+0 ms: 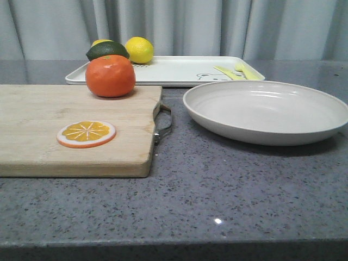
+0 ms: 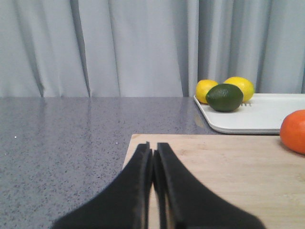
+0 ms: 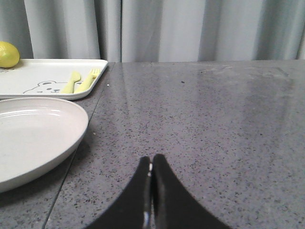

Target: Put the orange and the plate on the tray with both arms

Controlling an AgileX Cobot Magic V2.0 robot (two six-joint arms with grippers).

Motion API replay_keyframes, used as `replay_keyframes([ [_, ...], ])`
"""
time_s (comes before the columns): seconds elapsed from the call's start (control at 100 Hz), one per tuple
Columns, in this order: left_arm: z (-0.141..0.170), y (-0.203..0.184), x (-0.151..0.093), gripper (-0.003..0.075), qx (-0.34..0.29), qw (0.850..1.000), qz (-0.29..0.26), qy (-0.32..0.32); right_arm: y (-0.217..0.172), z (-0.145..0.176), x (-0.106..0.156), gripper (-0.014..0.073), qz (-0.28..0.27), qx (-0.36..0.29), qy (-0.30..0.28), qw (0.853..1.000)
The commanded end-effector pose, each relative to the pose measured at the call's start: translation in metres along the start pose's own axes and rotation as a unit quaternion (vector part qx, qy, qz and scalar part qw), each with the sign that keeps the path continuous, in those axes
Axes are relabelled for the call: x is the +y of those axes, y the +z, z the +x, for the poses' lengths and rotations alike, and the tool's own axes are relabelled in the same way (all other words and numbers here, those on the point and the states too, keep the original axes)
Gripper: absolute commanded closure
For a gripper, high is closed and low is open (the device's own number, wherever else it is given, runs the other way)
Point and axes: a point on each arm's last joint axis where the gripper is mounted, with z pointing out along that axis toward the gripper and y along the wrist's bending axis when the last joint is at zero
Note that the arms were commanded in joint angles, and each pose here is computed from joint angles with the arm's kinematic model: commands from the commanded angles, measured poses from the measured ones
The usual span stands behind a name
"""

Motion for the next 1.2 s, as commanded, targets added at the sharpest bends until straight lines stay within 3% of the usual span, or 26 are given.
replay_keyframes([
  [0.0,-0.006,-0.003,0.0,0.0739,-0.06,0.998,0.001,-0.002,-0.002,-0.012,0.001,0.0666,-0.002,-0.06,-0.006,0.998],
  [0.28,-0.037,-0.003,-0.002,0.0739,-0.09,0.996,0.004,-0.003,-0.004,-0.045,0.003,0.0657,-0.002,-0.074,-0.006,0.997],
  [0.62,-0.073,0.022,-0.005,0.0739,-0.058,0.998,0.001,-0.002,0.018,-0.08,0.005,0.0657,0.006,0.018,-0.005,1.0],
  [1.19,-0.109,0.076,-0.008,0.0739,-0.004,1.0,-0.003,-0.002,0.073,-0.12,0.008,0.0657,0.012,0.091,-0.005,0.996],
])
